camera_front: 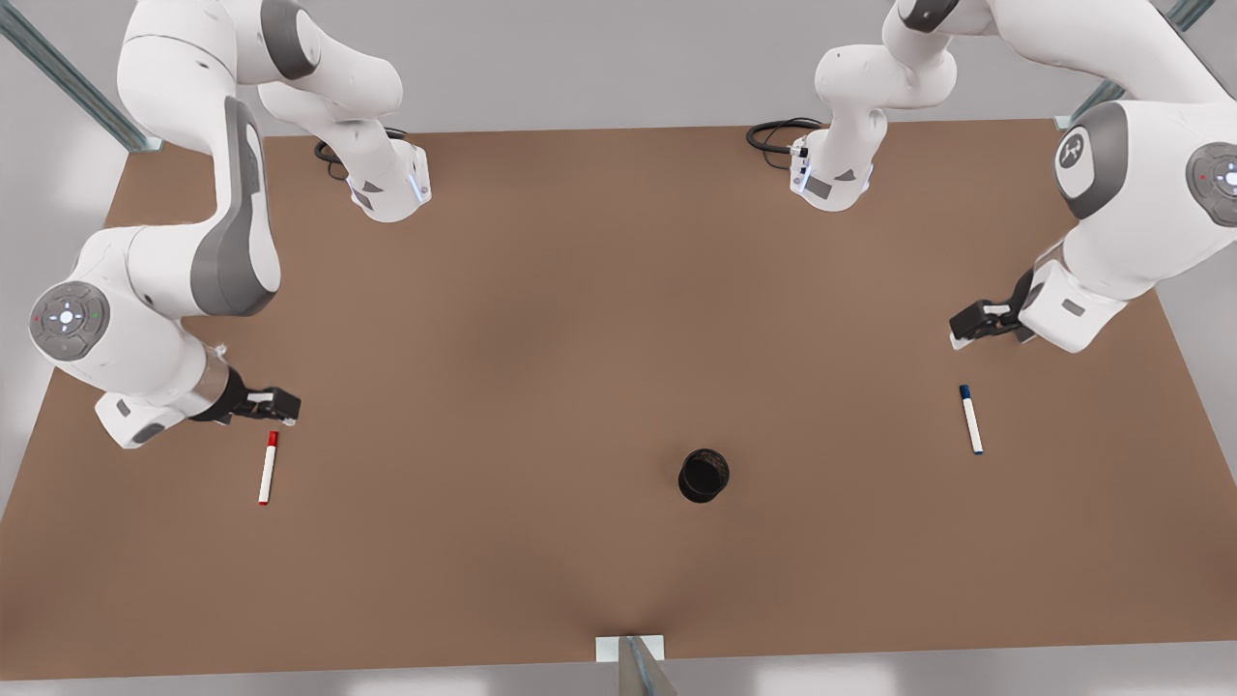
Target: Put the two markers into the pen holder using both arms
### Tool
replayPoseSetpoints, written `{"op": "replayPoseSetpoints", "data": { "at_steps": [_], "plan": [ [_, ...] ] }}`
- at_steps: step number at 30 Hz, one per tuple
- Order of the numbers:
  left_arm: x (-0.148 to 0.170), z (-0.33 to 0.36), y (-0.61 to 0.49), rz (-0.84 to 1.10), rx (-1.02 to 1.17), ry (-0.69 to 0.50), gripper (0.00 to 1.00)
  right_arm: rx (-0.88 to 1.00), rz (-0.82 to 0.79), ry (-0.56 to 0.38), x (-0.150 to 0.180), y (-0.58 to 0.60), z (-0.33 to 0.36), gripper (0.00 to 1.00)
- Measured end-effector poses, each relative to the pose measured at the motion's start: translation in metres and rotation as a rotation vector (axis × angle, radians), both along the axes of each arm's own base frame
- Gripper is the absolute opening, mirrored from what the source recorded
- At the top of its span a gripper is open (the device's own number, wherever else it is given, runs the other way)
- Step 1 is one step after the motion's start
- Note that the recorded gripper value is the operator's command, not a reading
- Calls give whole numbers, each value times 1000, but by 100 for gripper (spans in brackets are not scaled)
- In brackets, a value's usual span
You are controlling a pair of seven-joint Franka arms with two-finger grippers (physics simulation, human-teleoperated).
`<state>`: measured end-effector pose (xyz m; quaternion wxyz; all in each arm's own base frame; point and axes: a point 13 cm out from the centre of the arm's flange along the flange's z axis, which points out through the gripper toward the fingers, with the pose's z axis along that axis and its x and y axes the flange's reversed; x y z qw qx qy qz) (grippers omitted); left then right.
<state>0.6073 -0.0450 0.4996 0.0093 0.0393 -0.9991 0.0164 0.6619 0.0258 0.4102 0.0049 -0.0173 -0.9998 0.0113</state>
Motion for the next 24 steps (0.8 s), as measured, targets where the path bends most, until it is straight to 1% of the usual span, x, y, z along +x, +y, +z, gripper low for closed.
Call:
{"op": "replayPoseSetpoints", "data": {
  "at_steps": [2,4,6,8,11,15,17,19,20,22,24],
  "plan": [
    [4,-19,1,-12,5,33,100,0,-4,5,3,-2,-8,100],
    [19,-67,23,8,15,96,100,-1,-30,31,10,-21,-36,100],
    [35,-143,77,75,16,162,100,-1,-79,69,21,-61,-86,100],
    [34,-212,124,127,-3,198,100,3,-104,92,37,-97,-153,100],
    [24,-293,183,168,-22,182,100,11,-104,93,49,-124,-219,99],
    [33,-352,209,134,-20,116,99,20,-102,81,52,-156,-282,100],
    [31,-382,218,111,-22,101,95,24,-98,65,54,-172,-305,99],
    [31,-405,220,79,-20,79,80,29,-98,44,54,-189,-318,99],
    [32,-410,222,65,-17,64,77,30,-92,31,55,-194,-322,99],
    [36,-419,225,34,-10,40,72,29,-73,11,59,-198,-332,99],
    [39,-428,228,4,-5,25,68,29,-49,4,59,-197,-341,97]
  ]
}}
